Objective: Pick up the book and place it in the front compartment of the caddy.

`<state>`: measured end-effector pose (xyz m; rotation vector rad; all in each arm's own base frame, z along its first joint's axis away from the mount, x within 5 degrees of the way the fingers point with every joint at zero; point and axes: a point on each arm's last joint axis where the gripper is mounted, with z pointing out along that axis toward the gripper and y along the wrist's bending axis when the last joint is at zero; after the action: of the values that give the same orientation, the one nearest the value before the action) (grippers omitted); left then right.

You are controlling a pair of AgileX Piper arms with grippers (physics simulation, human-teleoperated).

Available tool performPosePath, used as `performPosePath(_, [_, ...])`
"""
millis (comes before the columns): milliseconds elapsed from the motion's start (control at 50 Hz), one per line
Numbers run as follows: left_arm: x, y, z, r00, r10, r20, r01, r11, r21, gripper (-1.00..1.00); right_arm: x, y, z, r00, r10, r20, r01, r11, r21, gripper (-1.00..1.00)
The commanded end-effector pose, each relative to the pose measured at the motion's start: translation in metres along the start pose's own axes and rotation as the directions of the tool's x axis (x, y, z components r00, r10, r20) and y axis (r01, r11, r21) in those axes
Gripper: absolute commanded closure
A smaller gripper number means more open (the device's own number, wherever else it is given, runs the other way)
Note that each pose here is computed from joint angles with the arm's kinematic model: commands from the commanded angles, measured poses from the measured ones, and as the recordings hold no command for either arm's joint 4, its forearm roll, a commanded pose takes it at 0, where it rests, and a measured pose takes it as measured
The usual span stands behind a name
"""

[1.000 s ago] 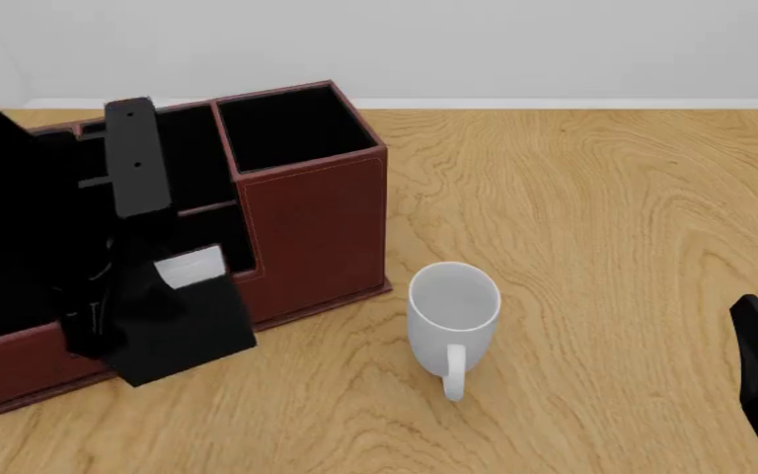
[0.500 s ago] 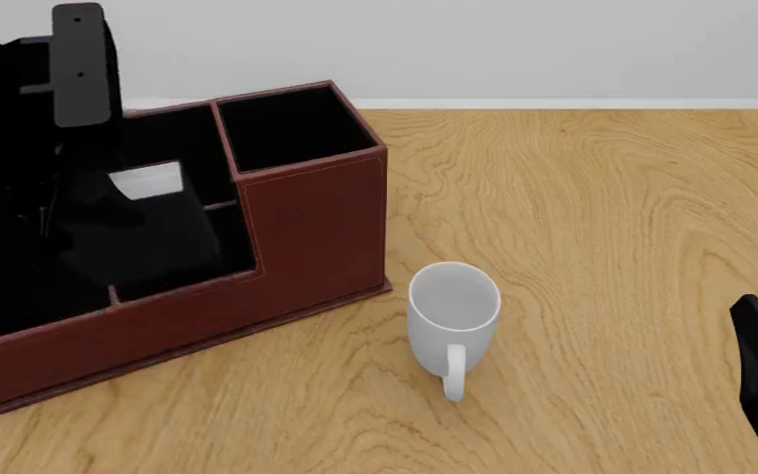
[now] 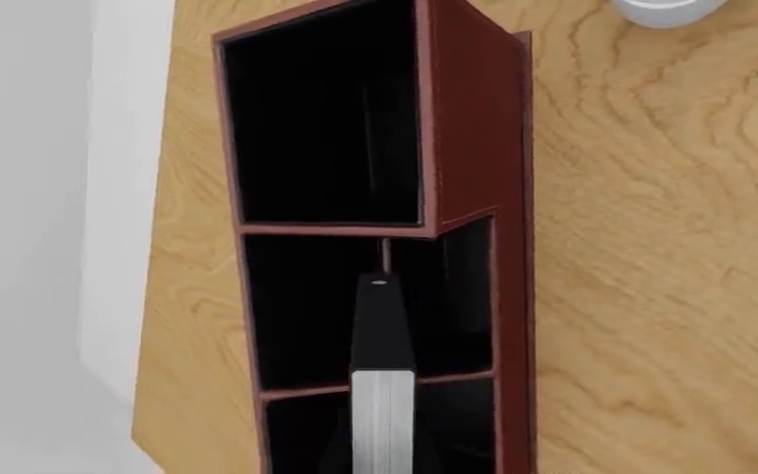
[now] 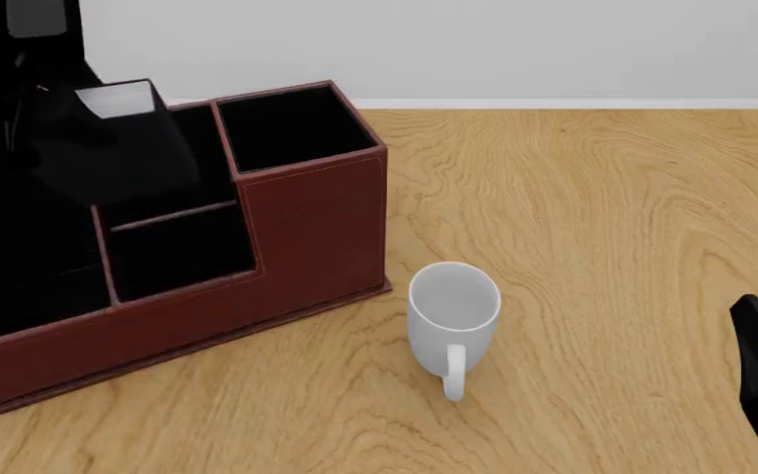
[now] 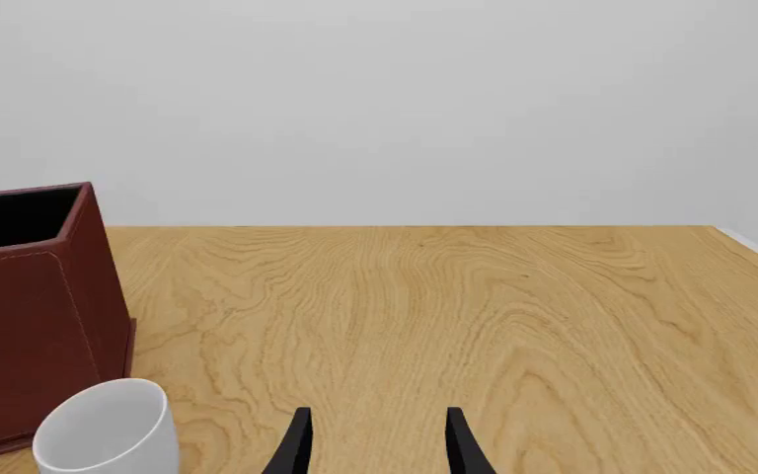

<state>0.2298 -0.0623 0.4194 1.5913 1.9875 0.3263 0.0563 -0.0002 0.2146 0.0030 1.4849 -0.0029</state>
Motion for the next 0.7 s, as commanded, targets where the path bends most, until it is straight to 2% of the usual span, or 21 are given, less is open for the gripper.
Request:
performPosePath(20, [-0.002, 0.019, -0.007, 1.000, 0.011, 0.006, -0.010, 0.999, -0.053, 1.00, 0.000, 0.000, 0.000, 1.000, 0.000, 0.000, 0.000, 1.000, 0.000, -1.00])
performPosePath(120, [-0.001, 0.024, -0.001, 1.000, -0.014, -0.006, 0.013, 0.999, -0.046, 1.00, 0.000, 0.000, 0.000, 1.000, 0.000, 0.000, 0.000, 1.000, 0.000, -1.00])
performPosePath(200, [0.000, 0.027, -0.001, 1.000, -0.002, -0.009, 0.001, 0.999, -0.052, 1.00, 0.000, 0.000, 0.000, 1.000, 0.000, 0.000, 0.000, 1.000, 0.000, -1.00])
performPosePath(300, [-0.007, 0.036, 0.001, 1.000, -0.031, 0.003, 0.031, 0.998, -0.062, 1.00, 0.000, 0.000, 0.000, 1.000, 0.000, 0.000, 0.000, 1.000, 0.000, -1.00])
performPosePath(620, [-0.013, 0.033, 0.022, 0.997, -0.074, -0.011, 0.074, 0.997, -0.001, 1.00, 0.000, 0.000, 0.000, 1.000, 0.000, 0.000, 0.000, 1.000, 0.000, -1.00])
performPosePath(700, [-0.013, 0.038, 0.027, 0.996, -0.084, -0.018, 0.084, 0.996, 0.000, 1.00, 0.000, 0.000, 0.000, 1.000, 0.000, 0.000, 0.000, 1.000, 0.000, -1.00])
